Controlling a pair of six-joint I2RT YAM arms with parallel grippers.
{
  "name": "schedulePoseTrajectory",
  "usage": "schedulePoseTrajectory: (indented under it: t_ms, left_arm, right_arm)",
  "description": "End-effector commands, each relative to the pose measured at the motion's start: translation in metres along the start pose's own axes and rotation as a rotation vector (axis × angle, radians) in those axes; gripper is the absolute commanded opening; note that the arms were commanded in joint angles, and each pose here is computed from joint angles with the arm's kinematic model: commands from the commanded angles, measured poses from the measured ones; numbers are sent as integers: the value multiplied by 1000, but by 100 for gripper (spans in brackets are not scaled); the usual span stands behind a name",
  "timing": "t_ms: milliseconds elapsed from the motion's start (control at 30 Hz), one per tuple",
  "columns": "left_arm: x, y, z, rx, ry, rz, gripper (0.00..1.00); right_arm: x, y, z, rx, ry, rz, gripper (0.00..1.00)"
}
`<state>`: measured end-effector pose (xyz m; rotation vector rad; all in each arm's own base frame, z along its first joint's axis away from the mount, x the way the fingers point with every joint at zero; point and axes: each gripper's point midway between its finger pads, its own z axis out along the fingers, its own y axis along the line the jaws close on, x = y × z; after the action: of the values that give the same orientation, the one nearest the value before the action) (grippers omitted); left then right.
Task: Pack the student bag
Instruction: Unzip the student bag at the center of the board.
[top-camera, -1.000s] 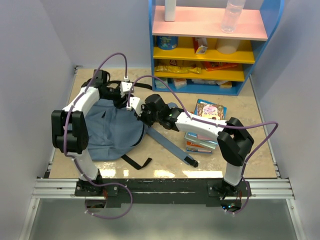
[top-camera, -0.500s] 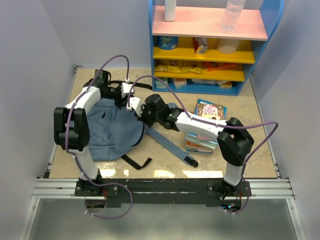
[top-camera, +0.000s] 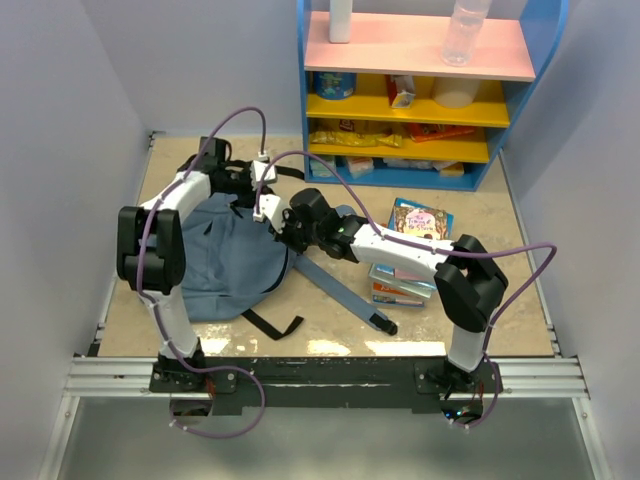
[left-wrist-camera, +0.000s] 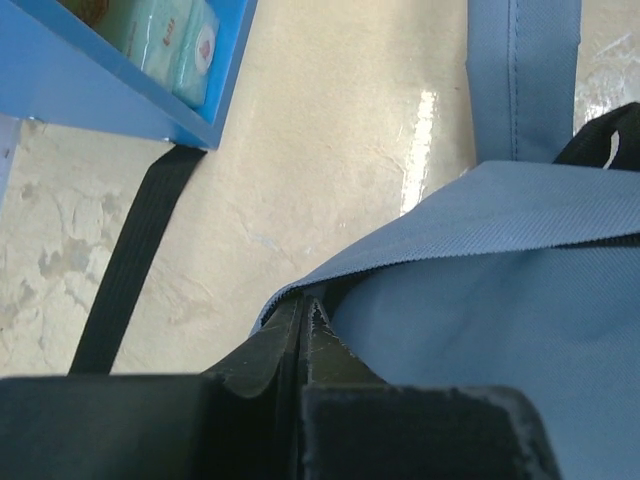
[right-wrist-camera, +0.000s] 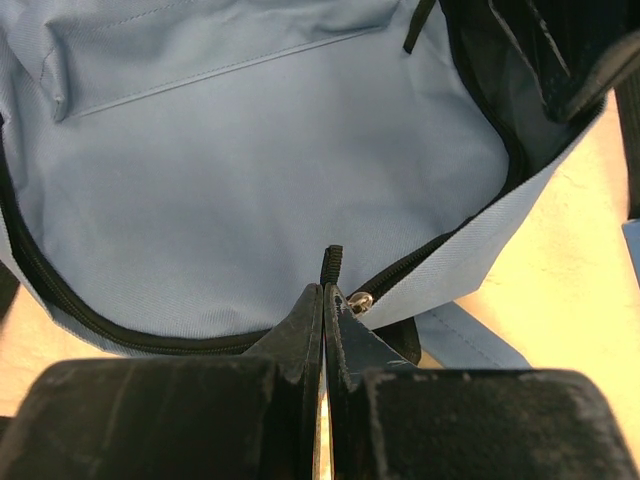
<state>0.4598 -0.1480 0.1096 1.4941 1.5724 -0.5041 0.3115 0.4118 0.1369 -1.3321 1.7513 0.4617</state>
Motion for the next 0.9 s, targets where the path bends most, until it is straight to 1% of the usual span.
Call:
schedulePoseTrajectory:
  t_ms: [0, 67, 100, 133, 167, 300, 433, 533, 667, 733, 867]
  left_arm:
    - [-27, 20, 9, -44, -74, 22, 0]
    - [-27, 23, 9, -63, -75, -6, 0]
    - [-24, 28, 9, -100, -68, -48, 0]
    - [-27, 30, 7, -118, -68, -54, 0]
    - [-26, 32, 5, -137, -62, -67, 0]
    - [-25, 37, -1, -204, -55, -126, 0]
    - [-20, 36, -5, -241, -33, -179, 0]
    - [-17, 38, -6, -272, -17, -205, 0]
    - [-9, 46, -9, -324, 11, -237, 0]
    - [-6, 53, -11, -372, 23, -280, 0]
    - [-12, 60, -18, -454, -13, -341, 0]
  right_arm:
    - [-13, -6, -12, 28, -27, 44, 0]
    - [-5, 2, -13, 12, -23, 83, 0]
    - [-9, 2, -16, 17, -41, 93, 0]
    - [-7, 7, -17, 12, -43, 101, 0]
    - [1, 12, -16, 6, -30, 119, 0]
    - [8, 29, -16, -4, -8, 129, 0]
    - [8, 52, -14, -26, 0, 128, 0]
    - [7, 62, -14, -23, -2, 137, 0]
    - [9, 74, -19, -29, -6, 165, 0]
    - [5, 80, -20, -42, -19, 171, 0]
    - [3, 89, -17, -48, -19, 190, 0]
